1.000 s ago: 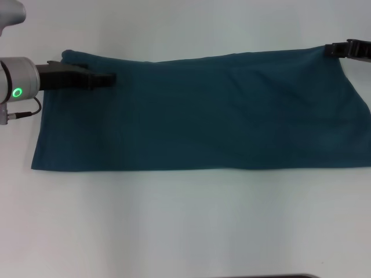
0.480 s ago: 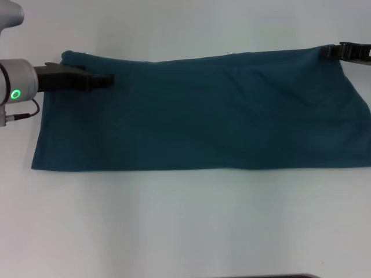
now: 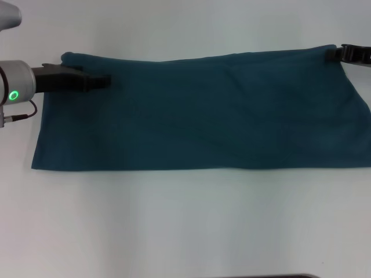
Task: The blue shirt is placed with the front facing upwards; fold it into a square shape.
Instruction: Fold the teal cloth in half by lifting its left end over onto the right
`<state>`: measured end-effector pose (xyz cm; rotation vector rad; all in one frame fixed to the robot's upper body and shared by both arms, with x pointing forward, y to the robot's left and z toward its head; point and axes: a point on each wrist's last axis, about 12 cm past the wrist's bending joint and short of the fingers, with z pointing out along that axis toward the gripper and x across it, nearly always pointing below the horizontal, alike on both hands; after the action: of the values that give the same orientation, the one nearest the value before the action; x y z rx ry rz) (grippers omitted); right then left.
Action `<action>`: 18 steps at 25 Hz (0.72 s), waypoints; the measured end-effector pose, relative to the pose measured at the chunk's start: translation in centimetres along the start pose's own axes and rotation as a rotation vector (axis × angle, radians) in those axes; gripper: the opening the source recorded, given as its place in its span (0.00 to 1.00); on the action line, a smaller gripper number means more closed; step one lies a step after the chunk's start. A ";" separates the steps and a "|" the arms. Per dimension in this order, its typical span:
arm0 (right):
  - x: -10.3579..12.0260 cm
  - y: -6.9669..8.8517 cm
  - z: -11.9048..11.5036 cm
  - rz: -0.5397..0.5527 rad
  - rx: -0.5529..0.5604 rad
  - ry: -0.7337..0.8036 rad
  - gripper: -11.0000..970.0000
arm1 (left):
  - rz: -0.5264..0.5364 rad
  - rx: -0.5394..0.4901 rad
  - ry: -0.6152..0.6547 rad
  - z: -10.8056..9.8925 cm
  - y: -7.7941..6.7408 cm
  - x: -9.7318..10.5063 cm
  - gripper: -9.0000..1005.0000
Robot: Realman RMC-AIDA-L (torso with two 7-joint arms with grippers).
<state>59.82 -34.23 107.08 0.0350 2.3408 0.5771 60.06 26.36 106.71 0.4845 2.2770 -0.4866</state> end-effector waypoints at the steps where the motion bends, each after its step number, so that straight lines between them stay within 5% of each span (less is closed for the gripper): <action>1: 0.1 -0.1 0.0 0.003 0.003 0.000 0.05 | 0.000 -0.003 -0.001 0.0 0.0 0.0 0.79; 18: -0.7 -0.5 -1.2 0.003 -0.042 -0.085 0.06 | 0.001 0.012 -0.014 -0.9 0.2 -0.4 0.79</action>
<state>59.66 -35.28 108.12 0.0425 2.2455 0.6145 59.89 26.87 107.54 0.4869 2.2610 -0.5024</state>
